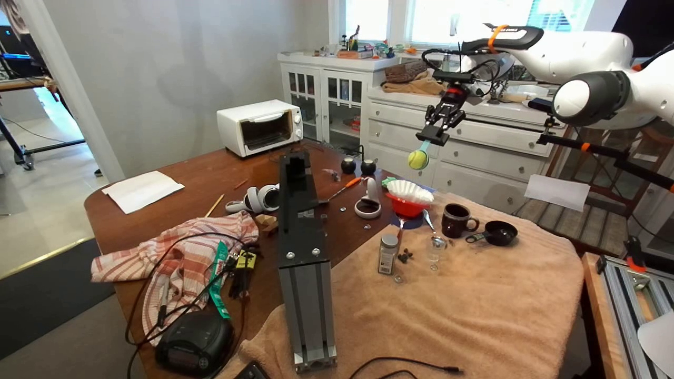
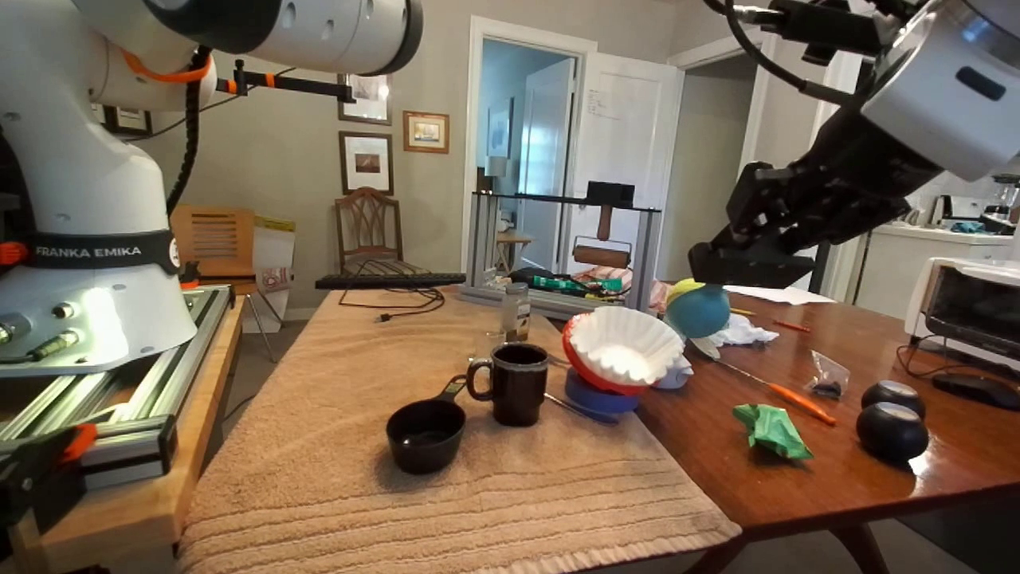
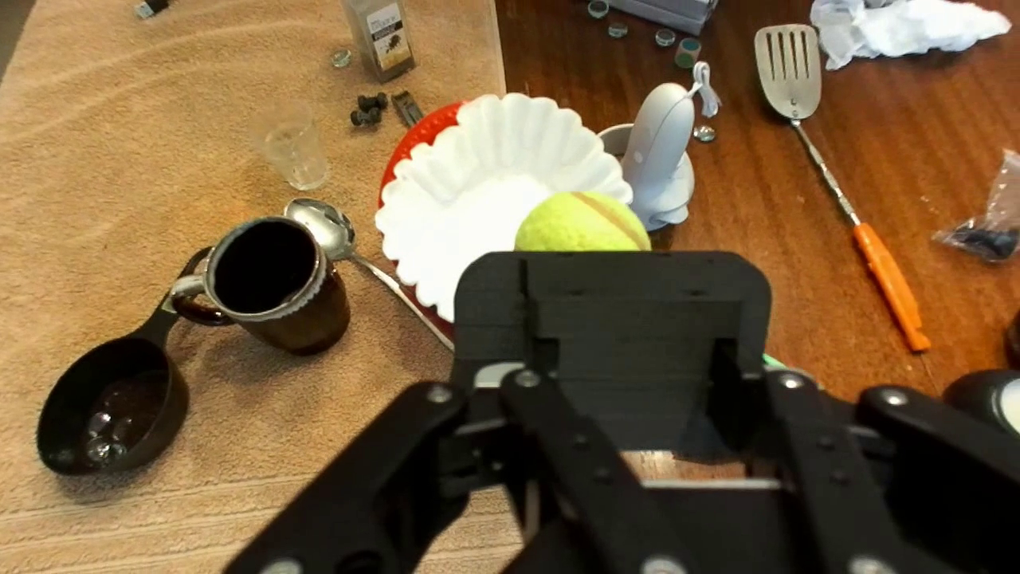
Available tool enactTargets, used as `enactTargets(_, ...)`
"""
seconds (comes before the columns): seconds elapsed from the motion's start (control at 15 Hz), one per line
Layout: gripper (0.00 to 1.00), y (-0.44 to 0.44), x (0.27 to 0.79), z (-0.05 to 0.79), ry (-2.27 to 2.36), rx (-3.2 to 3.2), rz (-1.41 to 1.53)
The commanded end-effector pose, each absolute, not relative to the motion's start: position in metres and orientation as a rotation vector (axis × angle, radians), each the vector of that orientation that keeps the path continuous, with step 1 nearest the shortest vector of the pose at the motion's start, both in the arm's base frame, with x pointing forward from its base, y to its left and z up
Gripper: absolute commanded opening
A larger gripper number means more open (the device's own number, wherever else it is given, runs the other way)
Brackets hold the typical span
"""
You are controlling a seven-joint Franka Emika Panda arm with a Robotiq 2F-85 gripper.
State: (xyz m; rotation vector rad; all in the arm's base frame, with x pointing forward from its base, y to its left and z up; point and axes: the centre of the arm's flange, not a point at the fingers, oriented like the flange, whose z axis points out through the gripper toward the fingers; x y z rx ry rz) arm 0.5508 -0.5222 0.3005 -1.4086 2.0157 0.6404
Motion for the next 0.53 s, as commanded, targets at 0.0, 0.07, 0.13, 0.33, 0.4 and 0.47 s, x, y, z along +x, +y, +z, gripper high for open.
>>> enactTargets(0.0, 0.22, -0.463, 0.505, 0.311, 1.979, -1.449, 0.633)
enactTargets(0.07, 0.22, -0.463, 0.505, 0.315, 1.969, -1.456, 0.632)
enactTargets(0.13, 0.22, -0.462, 0.506, 0.318, 1.958, -1.459, 0.626)
enactTargets(0.33, 0.22, -0.459, 0.507, 0.327, 1.924, -1.433, 0.602)
enactTargets(0.4, 0.47, -0.517, 0.555, 0.327, 1.959, -1.442, 0.607)
enactTargets(0.47, 0.47, -0.516, 0.556, 0.33, 1.953, -1.442, 0.604)
